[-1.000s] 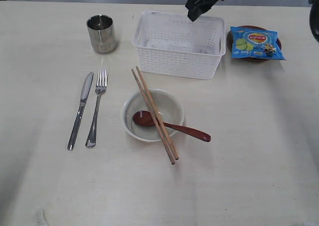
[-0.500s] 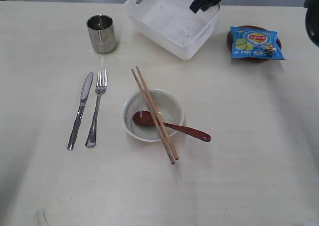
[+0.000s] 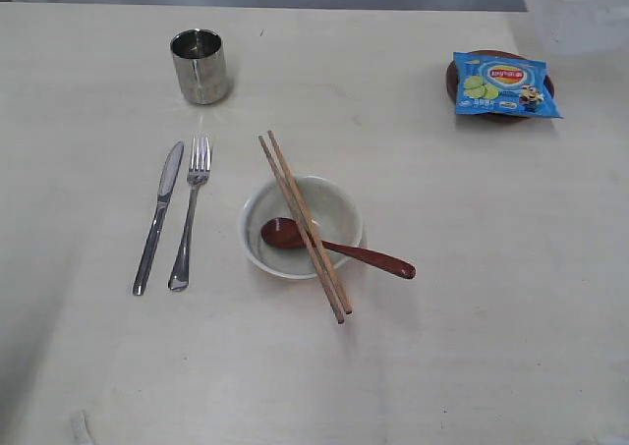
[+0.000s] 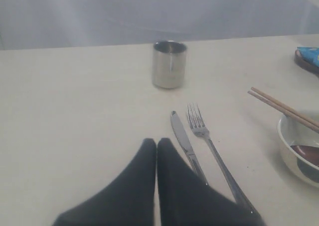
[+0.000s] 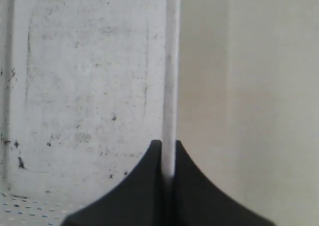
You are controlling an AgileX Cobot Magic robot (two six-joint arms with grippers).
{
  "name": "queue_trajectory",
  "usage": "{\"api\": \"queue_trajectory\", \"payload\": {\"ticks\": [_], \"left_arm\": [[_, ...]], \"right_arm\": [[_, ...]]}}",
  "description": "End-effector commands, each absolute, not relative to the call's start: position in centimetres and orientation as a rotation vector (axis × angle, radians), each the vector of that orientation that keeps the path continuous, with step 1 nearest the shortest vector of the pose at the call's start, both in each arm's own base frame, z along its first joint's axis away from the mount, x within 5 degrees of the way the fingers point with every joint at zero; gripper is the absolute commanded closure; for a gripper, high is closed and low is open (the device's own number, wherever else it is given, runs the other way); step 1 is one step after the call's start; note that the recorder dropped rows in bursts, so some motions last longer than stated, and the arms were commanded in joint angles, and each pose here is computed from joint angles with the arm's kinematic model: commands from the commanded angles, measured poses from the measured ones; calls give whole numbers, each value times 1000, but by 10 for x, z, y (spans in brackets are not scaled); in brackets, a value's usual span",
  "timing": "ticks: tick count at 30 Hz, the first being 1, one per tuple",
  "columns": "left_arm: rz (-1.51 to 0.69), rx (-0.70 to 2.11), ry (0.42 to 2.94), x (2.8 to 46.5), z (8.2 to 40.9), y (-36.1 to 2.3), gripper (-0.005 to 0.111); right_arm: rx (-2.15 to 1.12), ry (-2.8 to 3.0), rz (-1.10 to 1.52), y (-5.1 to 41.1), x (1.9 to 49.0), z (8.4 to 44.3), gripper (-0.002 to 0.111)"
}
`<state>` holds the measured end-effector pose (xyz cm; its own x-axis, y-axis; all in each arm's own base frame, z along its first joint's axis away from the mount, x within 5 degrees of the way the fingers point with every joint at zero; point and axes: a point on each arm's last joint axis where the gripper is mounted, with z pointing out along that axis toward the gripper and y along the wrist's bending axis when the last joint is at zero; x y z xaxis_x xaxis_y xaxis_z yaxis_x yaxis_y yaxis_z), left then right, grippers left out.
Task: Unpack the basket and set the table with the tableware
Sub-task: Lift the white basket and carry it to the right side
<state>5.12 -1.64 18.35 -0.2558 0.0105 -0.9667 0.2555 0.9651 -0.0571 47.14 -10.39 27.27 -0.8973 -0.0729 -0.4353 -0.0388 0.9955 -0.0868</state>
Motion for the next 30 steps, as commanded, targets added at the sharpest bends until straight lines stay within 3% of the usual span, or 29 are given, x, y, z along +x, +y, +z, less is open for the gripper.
{"api": "queue_trajectory", "payload": {"ticks": [1,6,11,22,30], "left_arm": [[-236,202,1817,51,183,-17,107],[-236,202,1817,51,183,-17,107],[-236,202,1817,51,183,-17,107],[-236,202,1817,51,183,-17,107],[-236,202,1817,51,183,-17,107]], "right_arm": [[102,2784,-99,-154,446,241,109],[221,2811,-101,-184,427,205,109],[192,2835,-77,-182,416,157,109],[-291,2891,83,-60,447,115,109],[-70,2943,165,7,449,114,109]]}}
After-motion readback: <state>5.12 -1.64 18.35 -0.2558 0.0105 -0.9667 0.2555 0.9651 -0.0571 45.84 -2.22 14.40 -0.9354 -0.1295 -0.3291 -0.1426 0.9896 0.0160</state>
